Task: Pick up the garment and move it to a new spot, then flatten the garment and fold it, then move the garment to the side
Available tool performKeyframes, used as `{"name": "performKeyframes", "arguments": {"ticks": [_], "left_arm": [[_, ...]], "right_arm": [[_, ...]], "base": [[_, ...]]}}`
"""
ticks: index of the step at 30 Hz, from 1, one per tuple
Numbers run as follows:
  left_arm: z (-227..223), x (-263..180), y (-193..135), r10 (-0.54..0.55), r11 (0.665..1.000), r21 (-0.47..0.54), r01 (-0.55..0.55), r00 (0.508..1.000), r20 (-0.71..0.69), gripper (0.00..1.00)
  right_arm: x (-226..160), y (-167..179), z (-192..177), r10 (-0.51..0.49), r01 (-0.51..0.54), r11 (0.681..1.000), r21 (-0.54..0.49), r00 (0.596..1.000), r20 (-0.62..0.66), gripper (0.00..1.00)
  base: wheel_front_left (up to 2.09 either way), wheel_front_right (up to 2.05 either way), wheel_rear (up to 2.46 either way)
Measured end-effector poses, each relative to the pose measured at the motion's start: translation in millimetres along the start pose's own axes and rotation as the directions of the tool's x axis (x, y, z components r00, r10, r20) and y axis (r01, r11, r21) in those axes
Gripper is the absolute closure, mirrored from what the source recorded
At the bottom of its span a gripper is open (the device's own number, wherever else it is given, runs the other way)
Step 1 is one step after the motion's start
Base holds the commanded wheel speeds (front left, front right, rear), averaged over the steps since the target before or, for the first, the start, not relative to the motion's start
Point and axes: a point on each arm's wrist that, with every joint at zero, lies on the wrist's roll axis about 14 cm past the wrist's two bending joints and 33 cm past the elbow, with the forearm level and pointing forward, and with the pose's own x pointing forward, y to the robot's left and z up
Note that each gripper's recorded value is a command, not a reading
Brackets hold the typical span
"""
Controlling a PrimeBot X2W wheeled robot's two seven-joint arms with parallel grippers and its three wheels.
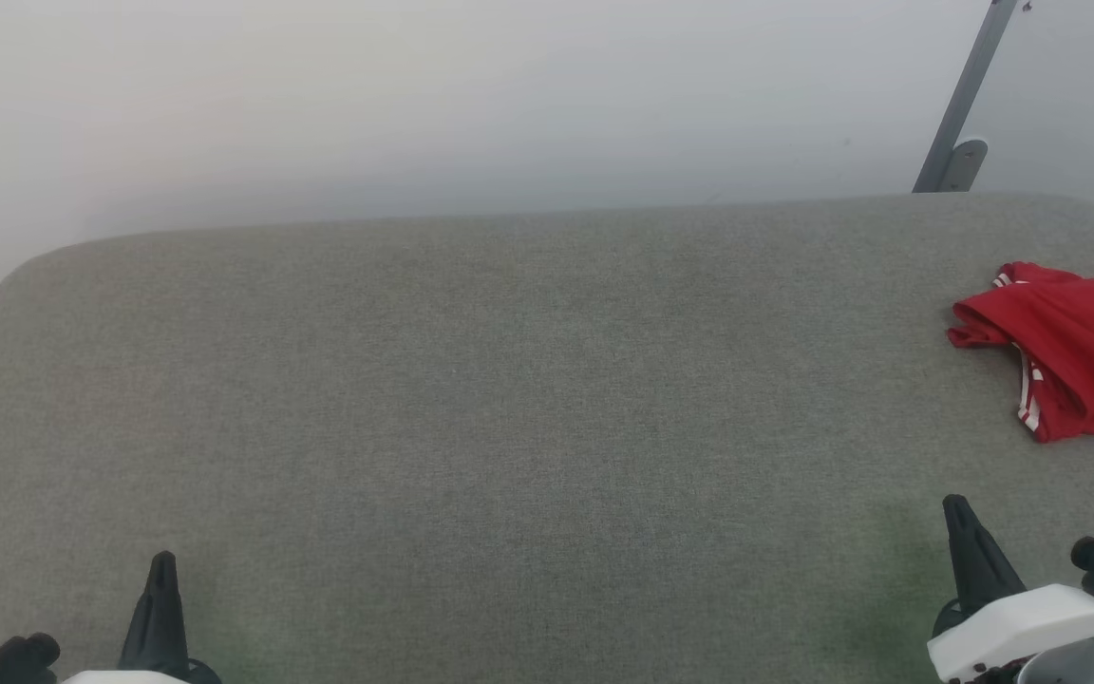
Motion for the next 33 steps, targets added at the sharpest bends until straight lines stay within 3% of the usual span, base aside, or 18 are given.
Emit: {"name": "performKeyframes", "arguments": {"ticks": [15, 33], "left_arm": [[-3, 7, -11, -0.004, 0.977, -0.215, 0.000, 1.000, -0.021, 1.00], [-4, 14, -27, -0.032, 0.905, -0.426, 0.013, 0.999, -0.039, 1.00]], "right_arm": [[6, 6, 6, -0.012, 0.009, 0.973, 0.230, 1.000, 0.010, 1.00], [11, 14, 9, -0.011, 0.004, 0.893, 0.450, 1.000, 0.013, 1.00]], "base": [[0.00, 0.00, 0.00], [0.00, 0.00, 0.00]]}}
